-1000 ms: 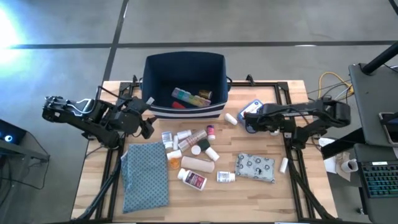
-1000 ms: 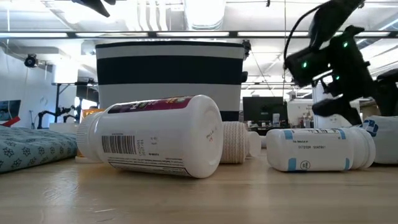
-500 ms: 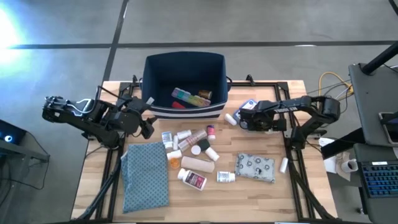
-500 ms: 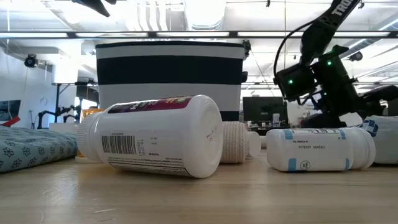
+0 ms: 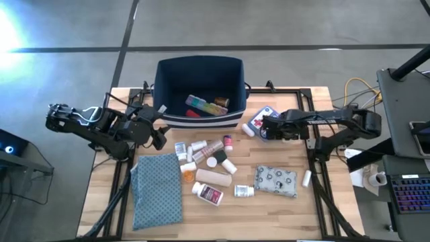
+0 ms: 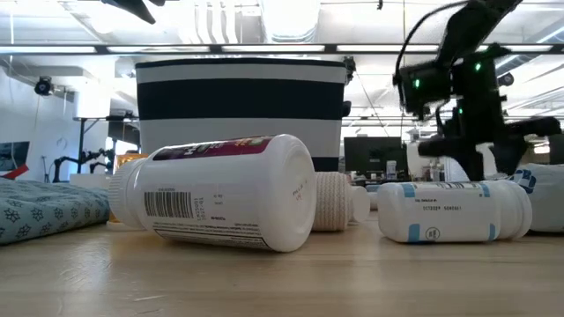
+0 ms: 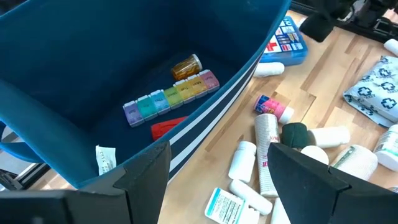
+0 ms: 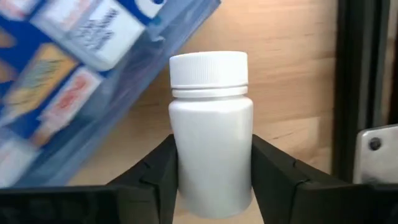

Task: Pick & place medical supplies in basket/bin
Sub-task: Put the small white pill bottle into the blue bin

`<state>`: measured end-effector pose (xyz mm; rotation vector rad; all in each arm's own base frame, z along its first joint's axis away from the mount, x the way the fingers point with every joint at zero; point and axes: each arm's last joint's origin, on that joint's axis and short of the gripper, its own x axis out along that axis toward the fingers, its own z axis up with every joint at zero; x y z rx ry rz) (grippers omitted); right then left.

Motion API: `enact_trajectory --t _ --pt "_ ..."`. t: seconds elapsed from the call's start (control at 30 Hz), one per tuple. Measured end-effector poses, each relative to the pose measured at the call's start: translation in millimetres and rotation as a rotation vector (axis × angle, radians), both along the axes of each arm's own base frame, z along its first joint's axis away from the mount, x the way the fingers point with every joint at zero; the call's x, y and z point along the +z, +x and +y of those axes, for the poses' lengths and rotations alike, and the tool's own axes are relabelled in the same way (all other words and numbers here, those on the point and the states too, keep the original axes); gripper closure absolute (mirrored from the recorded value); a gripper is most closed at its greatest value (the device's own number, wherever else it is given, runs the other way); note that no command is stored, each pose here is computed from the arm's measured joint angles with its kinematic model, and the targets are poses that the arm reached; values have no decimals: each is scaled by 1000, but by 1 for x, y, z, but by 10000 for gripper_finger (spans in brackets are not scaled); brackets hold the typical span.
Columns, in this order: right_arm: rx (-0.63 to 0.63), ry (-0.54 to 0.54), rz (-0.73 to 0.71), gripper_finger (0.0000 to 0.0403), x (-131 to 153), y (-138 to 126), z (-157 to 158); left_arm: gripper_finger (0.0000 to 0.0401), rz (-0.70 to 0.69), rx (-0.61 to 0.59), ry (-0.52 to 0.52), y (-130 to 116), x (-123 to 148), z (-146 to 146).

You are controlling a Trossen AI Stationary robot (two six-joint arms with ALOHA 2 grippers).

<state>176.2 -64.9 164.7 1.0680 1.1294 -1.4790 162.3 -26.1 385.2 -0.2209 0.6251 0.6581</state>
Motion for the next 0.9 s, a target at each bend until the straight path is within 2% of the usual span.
enact_trajectory --t 0.13,0.3,0.37,0.47,0.53,0.6,0.67,0.8,0.9 --pt "-14 -80 -129 255 26 4 6 153 0 0 0 0 0 0" --pt "-25 -332 -368 246 87 19 4 153 0 0 1 0 0 0" --pt "33 -476 -495 246 118 29 2 153 0 1 0 0 0 0" --pt "182 -680 -650 245 166 46 -3 153 1 2 1 1 0 0" --pt "242 -772 -718 244 192 56 -11 153 -2 3 -1 1 0 0" --pt "288 -795 -754 243 210 65 -23 153 -9 8 -4 3 0 -1" --pt "344 -760 -788 243 220 78 -38 153 -9 7 -5 4 -1 -1" --pt "490 -637 -823 242 222 118 -69 153 -8 7 -6 7 -2 -2" --pt "596 -606 -740 241 217 148 -83 153 1 7 -3 10 -3 -3"
